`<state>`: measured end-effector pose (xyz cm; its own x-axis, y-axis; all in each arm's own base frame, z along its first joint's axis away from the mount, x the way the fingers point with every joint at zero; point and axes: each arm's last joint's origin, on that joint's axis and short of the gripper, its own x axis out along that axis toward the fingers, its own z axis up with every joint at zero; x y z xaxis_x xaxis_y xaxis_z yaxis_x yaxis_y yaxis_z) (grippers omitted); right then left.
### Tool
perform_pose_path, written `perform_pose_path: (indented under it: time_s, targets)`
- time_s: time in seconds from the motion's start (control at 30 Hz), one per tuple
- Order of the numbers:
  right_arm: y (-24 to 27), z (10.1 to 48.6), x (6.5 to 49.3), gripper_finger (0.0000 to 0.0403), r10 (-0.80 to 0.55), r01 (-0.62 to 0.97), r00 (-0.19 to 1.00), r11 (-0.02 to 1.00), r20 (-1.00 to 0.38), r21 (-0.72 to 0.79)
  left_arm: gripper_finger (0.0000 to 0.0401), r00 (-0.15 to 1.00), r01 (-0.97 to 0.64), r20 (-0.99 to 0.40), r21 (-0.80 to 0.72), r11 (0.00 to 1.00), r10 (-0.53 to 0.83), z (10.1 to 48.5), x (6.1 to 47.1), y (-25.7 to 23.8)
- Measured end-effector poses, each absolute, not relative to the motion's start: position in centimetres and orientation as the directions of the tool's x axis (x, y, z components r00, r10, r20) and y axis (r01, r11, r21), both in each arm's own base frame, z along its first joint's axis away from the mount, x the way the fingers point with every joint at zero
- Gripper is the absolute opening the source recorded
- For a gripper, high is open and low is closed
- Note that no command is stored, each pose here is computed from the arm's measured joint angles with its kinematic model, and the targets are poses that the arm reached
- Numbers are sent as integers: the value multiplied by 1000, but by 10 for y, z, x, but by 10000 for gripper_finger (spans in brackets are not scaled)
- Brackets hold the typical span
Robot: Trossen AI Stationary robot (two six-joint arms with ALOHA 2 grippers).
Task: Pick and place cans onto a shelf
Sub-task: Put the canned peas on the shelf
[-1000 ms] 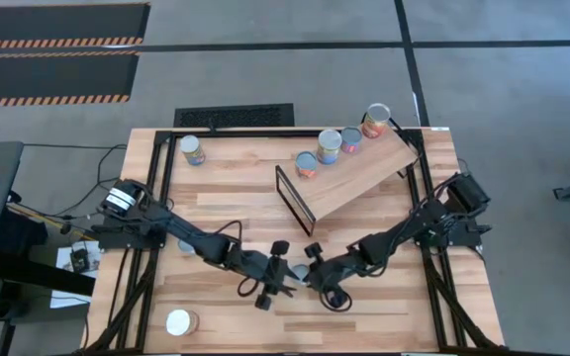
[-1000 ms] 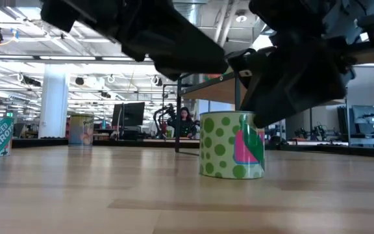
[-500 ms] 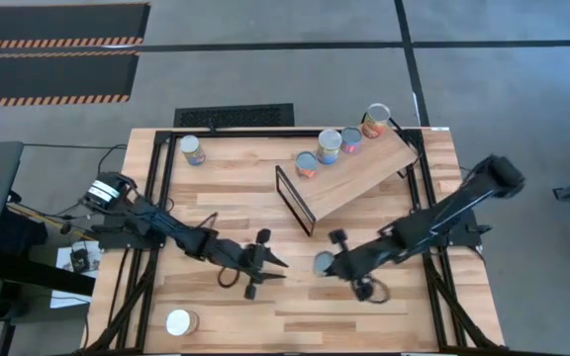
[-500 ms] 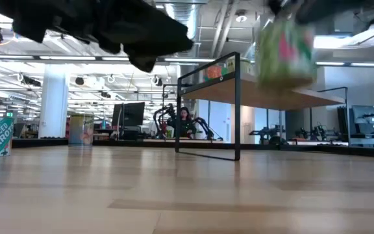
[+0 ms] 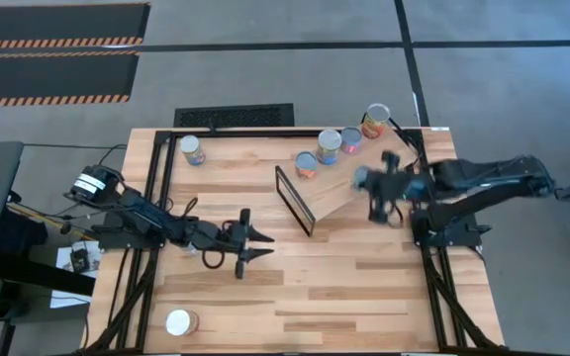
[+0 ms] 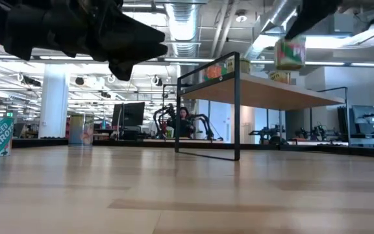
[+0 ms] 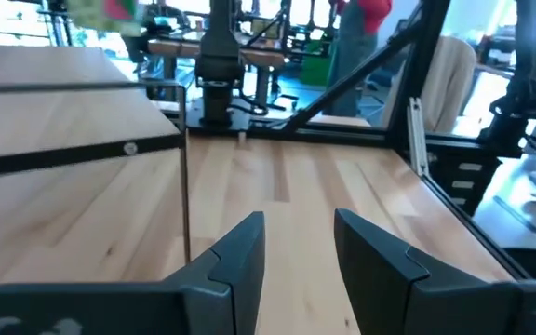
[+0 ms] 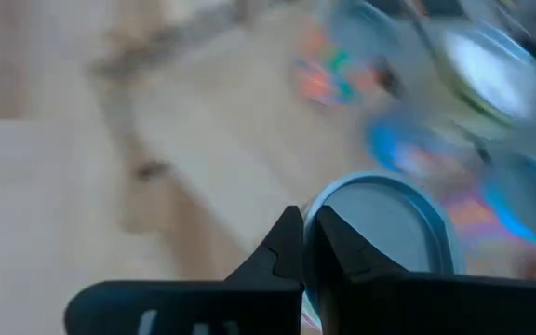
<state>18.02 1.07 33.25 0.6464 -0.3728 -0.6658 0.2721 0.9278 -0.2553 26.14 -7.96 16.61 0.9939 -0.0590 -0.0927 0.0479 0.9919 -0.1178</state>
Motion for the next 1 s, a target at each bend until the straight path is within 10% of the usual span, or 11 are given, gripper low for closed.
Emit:
perform_pose_path:
  time_s: [1.0]
  targets:
    - [-81, 311, 196, 38, -408, 525, 493, 844, -768, -110, 121, 995, 4, -103, -107, 994, -15, 165, 262, -77]
